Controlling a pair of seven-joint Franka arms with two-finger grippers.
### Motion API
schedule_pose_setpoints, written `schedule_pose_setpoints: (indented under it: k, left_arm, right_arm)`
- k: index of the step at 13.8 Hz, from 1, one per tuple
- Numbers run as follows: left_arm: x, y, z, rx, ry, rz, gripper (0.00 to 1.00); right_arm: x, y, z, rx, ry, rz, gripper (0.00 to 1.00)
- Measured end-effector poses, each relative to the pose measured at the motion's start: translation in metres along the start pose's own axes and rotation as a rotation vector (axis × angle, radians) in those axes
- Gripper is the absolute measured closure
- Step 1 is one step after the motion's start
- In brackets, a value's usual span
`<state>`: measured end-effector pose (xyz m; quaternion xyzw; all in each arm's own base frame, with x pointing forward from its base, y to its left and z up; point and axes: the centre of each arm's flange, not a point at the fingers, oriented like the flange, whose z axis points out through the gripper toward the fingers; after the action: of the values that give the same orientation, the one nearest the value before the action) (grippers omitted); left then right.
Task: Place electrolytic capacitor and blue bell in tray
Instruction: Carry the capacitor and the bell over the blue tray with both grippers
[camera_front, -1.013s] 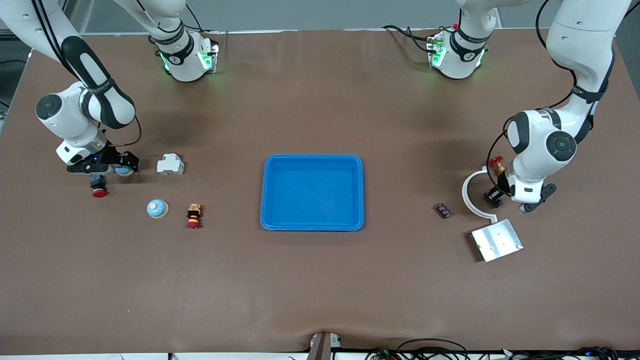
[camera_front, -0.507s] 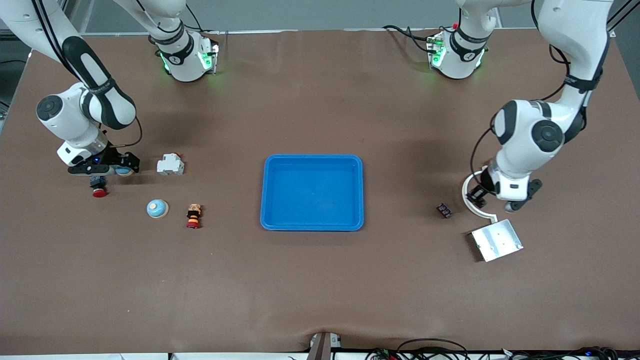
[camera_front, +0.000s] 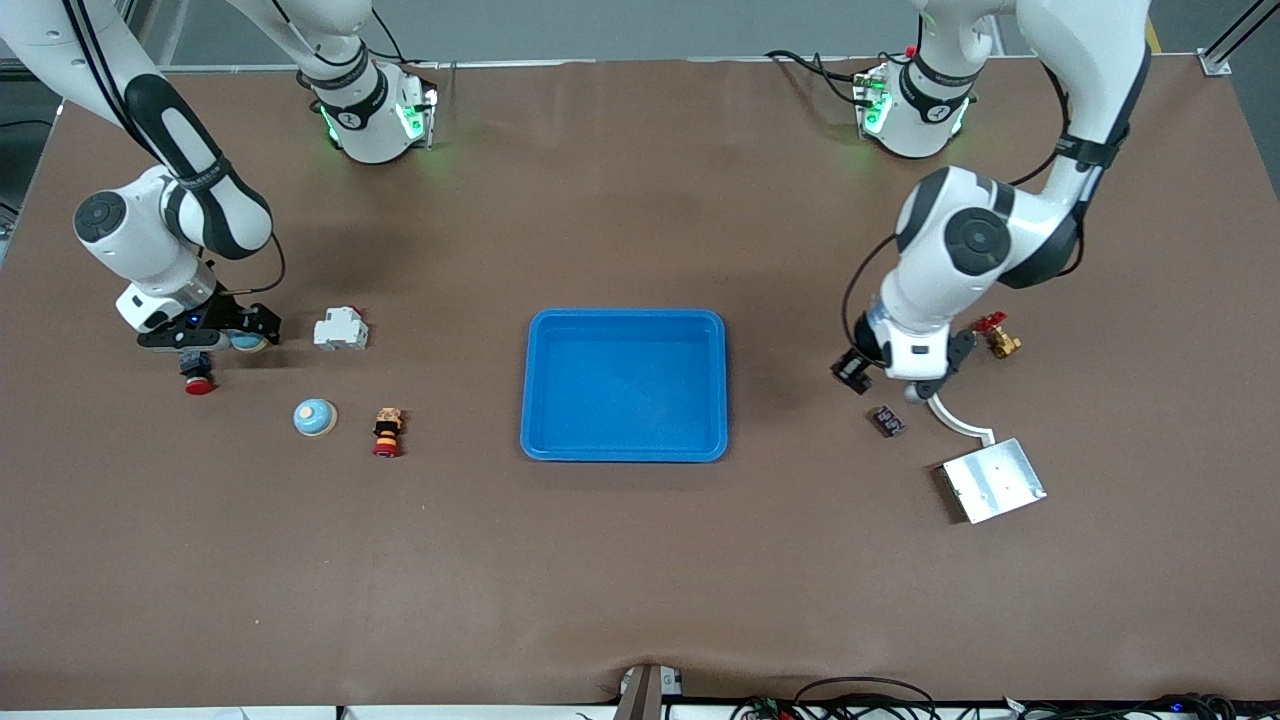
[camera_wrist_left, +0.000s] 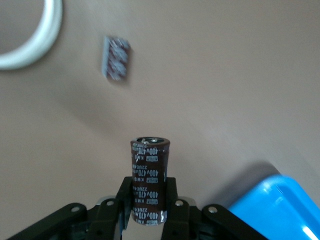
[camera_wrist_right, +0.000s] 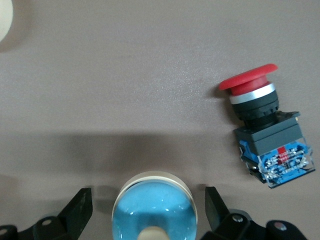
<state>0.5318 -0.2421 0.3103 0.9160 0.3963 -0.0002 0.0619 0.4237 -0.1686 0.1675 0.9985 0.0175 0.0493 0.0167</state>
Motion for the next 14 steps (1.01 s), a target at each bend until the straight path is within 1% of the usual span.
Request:
schedule_pose_setpoints:
  k: [2,3,5,6,7,8,10,12,14]
  left_arm:
    - [-0.04,0.023,0.004,-0.003,-0.018,-0.014,0.7]
    - [-0.057,0.031,0.01,0.0,-0.03,-0.017,0.7]
    - [-0.079,0.042,0.023,0.011,-0.053,-0.051,0.7]
    - [-0.088,0.047,0.03,0.017,-0.062,-0.068,0.7]
    - [-0.098,0.052,0.035,0.021,-0.071,-0.079,0.7]
    - [-0.108,0.057,0.04,0.023,-0.08,-0.089,0.7]
    - [-0.129,0.071,0.046,0.02,-0.096,-0.105,0.7]
    - [-0.153,0.085,0.056,0.02,-0.113,-0.119,0.7]
    - [-0.169,0.093,0.073,0.032,-0.096,-0.12,0.7]
  right_arm:
    - [-0.001,0.0,0.0,0.001,-0.002,0.001,0.0]
    - [-0.001,0.001,0.0,0.001,-0.002,0.001,0.09]
    - [0.001,0.0,-0.001,0.0,0.0,-0.001,0.3]
    - [0.002,-0.001,-0.001,0.0,0.002,-0.002,0.35]
    - [0.004,-0.004,-0.001,0.006,-0.006,0.001,0.35]
    - [0.009,-0.012,-0.002,0.017,-0.025,0.011,0.35]
    - [0.032,-0.037,-0.016,0.043,-0.078,0.049,0.35]
    - [0.06,-0.076,-0.052,0.059,-0.131,0.097,0.35]
    - [0.083,-0.125,-0.093,0.058,-0.171,0.162,0.35]
